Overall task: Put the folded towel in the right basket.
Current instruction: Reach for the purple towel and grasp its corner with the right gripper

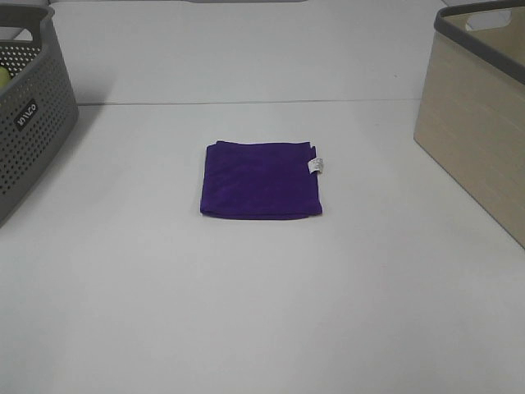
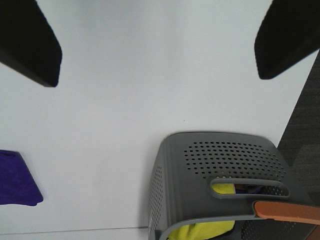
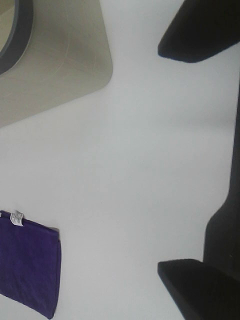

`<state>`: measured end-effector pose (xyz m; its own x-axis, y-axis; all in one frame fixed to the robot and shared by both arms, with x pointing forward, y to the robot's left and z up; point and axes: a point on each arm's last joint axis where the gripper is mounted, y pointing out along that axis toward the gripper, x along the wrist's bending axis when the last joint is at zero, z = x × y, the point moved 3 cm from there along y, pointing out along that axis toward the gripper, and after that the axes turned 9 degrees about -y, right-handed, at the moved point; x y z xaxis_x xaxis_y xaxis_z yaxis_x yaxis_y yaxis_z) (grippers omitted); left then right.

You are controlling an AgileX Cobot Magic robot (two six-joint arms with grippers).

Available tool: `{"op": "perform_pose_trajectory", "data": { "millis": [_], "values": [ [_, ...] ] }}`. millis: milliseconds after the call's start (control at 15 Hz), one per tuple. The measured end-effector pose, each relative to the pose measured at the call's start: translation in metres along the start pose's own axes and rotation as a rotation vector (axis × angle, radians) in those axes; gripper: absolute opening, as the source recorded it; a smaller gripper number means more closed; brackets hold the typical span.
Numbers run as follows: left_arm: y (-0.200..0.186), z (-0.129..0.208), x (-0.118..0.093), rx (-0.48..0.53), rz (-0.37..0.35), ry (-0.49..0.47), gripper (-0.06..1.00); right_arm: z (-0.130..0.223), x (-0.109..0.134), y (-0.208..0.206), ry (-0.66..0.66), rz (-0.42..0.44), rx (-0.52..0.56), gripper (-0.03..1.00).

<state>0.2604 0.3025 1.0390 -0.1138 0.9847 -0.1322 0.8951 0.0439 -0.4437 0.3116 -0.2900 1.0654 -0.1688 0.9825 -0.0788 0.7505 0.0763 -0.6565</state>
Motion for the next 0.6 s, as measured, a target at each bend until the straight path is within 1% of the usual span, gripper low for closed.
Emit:
{"op": "perform_pose_trajectory", "data": {
  "millis": [67,133,333,467,533,600],
  "values": [
    [0.000,0.000,0.000,0.000,0.000,0.000,0.99,-0.025,-0.002,0.004,0.013,-0.024,0.039,0.97],
    [0.000,0.000,0.000,0.000,0.000,0.000,0.99,-0.066,-0.005,0.024,0.036,-0.072,0.150,0.97],
    [0.000,0.000,0.000,0.000,0.000,0.000,0.99,-0.102,-0.006,0.052,0.067,-0.122,0.229,0.97],
    [0.000,0.000,0.000,0.000,0.000,0.000,0.99,-0.114,-0.002,0.077,0.113,-0.182,0.283,0.97],
    [0.000,0.000,0.000,0.000,0.000,0.000,0.99,-0.117,-0.001,0.083,0.125,-0.197,0.288,0.97],
    [0.000,0.000,0.000,0.000,0.000,0.000,0.99,-0.124,0.001,0.099,0.147,-0.222,0.299,0.97]
  ]
}}
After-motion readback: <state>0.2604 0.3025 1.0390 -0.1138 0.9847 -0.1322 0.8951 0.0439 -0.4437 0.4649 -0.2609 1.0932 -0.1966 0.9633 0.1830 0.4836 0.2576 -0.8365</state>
